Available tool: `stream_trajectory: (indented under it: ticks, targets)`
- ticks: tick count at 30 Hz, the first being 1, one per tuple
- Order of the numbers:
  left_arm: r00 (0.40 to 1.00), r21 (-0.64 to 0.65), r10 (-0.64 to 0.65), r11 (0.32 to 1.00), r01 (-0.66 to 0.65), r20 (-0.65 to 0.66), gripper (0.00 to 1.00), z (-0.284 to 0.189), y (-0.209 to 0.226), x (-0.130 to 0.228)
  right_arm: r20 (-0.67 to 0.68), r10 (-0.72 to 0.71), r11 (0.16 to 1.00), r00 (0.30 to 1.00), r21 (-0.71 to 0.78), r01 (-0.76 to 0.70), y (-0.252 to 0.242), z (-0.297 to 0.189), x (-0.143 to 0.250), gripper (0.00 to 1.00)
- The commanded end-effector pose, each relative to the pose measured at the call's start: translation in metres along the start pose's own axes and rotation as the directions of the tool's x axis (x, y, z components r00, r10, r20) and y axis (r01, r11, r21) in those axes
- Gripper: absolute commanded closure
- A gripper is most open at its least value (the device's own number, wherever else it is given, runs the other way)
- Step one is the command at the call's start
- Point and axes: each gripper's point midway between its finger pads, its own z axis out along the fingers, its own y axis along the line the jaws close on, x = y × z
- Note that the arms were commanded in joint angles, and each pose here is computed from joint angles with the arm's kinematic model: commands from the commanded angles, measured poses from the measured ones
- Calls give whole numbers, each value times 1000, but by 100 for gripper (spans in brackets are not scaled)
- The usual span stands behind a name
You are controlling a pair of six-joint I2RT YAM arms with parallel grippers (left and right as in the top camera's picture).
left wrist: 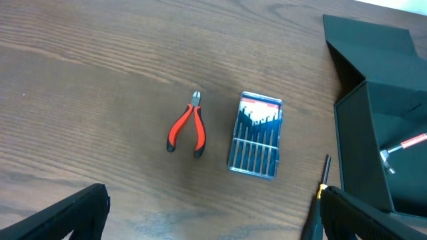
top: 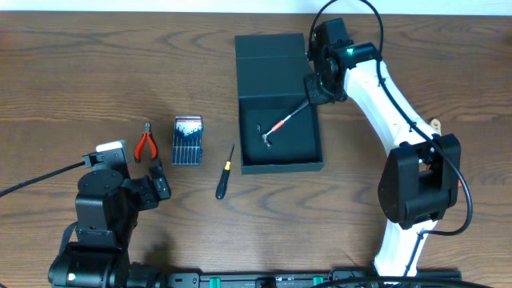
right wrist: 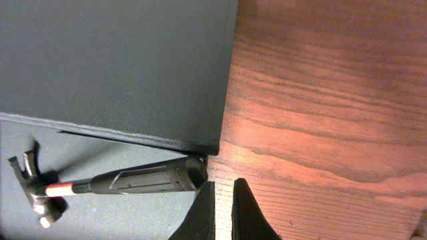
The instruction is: Pack container
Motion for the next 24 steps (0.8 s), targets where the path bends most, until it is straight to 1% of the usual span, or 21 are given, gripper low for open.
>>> stream_trajectory:
  ticks: [1,13,17,24]
  targets:
    - [1000,4,-19,1000,19,25,1,-6,-1,-9,-32,-13,1000,999,-5,13,-2,10,10,99]
    - [1000,4,-19,1000,19,25,2,-6,-1,-9,-23,-12,1000,1000,1,12,-3,14,10,99]
    - [1000,4,-19,1000,19,25,2,-6,-1,-9,5,-11,998,1000,56,10,-12,14,3,99]
    - [1000,4,-19,1000,19,25,2,-6,-1,-9,52,-8,997,999,72,5,-15,14,-8,99]
